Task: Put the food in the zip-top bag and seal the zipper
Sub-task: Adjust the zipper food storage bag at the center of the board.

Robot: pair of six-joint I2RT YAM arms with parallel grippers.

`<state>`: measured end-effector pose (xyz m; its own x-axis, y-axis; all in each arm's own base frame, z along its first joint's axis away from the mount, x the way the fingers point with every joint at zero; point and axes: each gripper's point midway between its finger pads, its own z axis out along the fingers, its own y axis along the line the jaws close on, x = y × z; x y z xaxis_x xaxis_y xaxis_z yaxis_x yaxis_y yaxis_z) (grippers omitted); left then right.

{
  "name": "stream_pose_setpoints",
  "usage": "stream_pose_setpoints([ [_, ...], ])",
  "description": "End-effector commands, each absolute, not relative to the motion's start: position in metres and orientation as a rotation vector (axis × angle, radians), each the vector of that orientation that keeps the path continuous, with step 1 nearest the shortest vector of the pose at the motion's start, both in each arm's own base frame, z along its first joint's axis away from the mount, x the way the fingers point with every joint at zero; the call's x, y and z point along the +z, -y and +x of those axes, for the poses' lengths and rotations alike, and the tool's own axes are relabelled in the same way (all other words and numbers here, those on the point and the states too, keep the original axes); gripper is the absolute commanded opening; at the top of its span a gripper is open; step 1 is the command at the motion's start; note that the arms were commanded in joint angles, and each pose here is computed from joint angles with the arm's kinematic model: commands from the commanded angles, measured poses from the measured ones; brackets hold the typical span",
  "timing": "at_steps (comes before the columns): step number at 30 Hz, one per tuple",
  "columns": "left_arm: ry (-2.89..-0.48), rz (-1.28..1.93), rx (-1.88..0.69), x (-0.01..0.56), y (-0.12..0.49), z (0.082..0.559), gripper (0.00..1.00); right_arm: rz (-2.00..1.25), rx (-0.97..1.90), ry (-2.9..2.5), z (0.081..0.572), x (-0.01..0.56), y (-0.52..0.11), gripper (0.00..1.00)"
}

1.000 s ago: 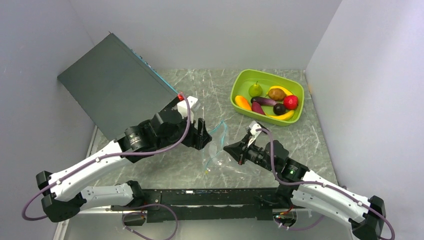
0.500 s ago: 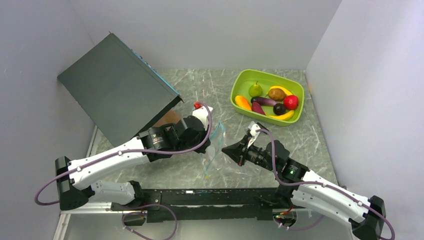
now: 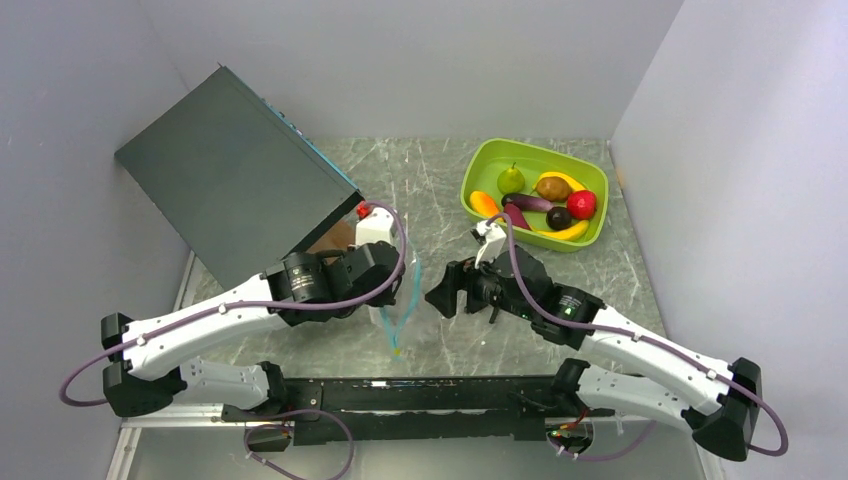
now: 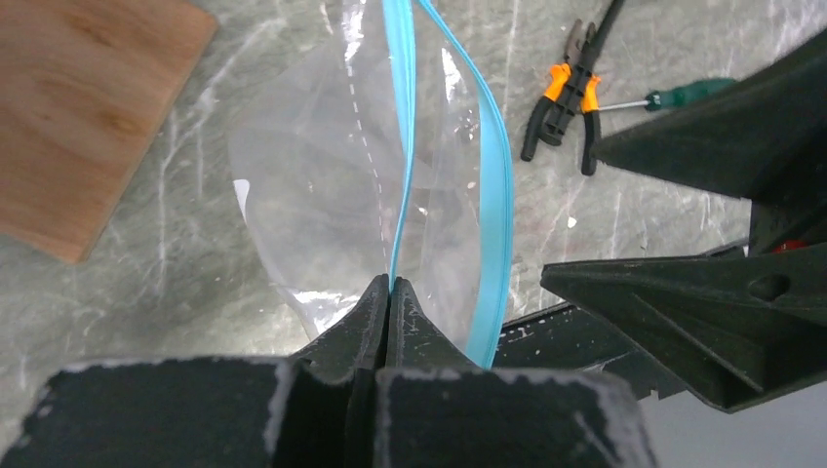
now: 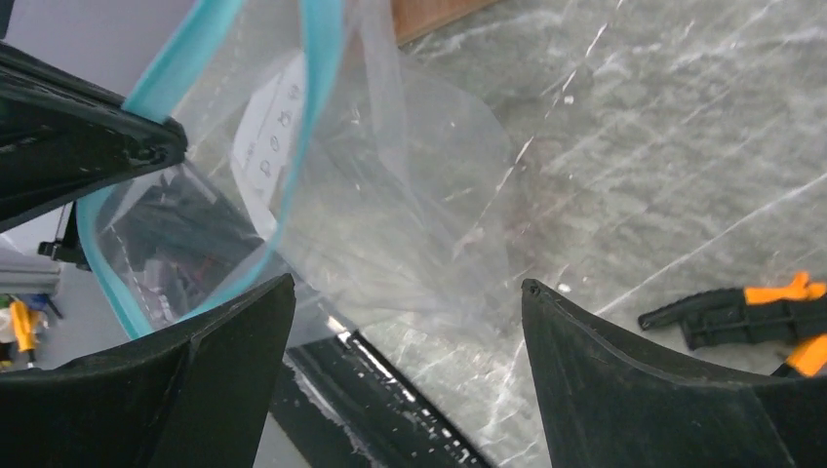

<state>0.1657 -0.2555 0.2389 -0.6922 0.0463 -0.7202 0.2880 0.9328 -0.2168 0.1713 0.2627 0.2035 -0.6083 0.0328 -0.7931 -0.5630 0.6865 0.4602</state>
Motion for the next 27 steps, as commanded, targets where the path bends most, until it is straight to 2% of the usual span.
stream_pose_setpoints([
  [1, -2.31, 0.077, -0.315, 0.249, 0.234, 0.168, 0.0, -0.255, 0.94, -2.145, 0.164, 0.214, -0.267, 0.88],
  [5, -2.322, 0.063, -0.351, 0.239, 0.241, 0.166, 0.0, -0.206, 0.985, -2.083, 0.158, 0.234, -0.287, 0.88],
  [9, -2.314, 0.061, -0.355, 0.23, 0.246, 0.166, 0.0, -0.201, 0.975, -2.066, 0.161, 0.244, -0.302, 0.83],
  [23, -2.295, 0.054, -0.407, 0.234, 0.257, 0.16, 0.0, -0.194, 0.812, -2.146, 0.174, 0.212, -0.33, 0.56],
  [25, -2.286, 0.032, -0.402, 0.235, 0.25, 0.159, 0.0, -0.192, 0.748, -2.158, 0.178, 0.203, -0.325, 0.43],
  [27, -2.28, 0.017, -0.402, 0.235, 0.243, 0.157, 0.0, -0.201, 0.715, -2.152, 0.18, 0.2, -0.319, 0.12],
])
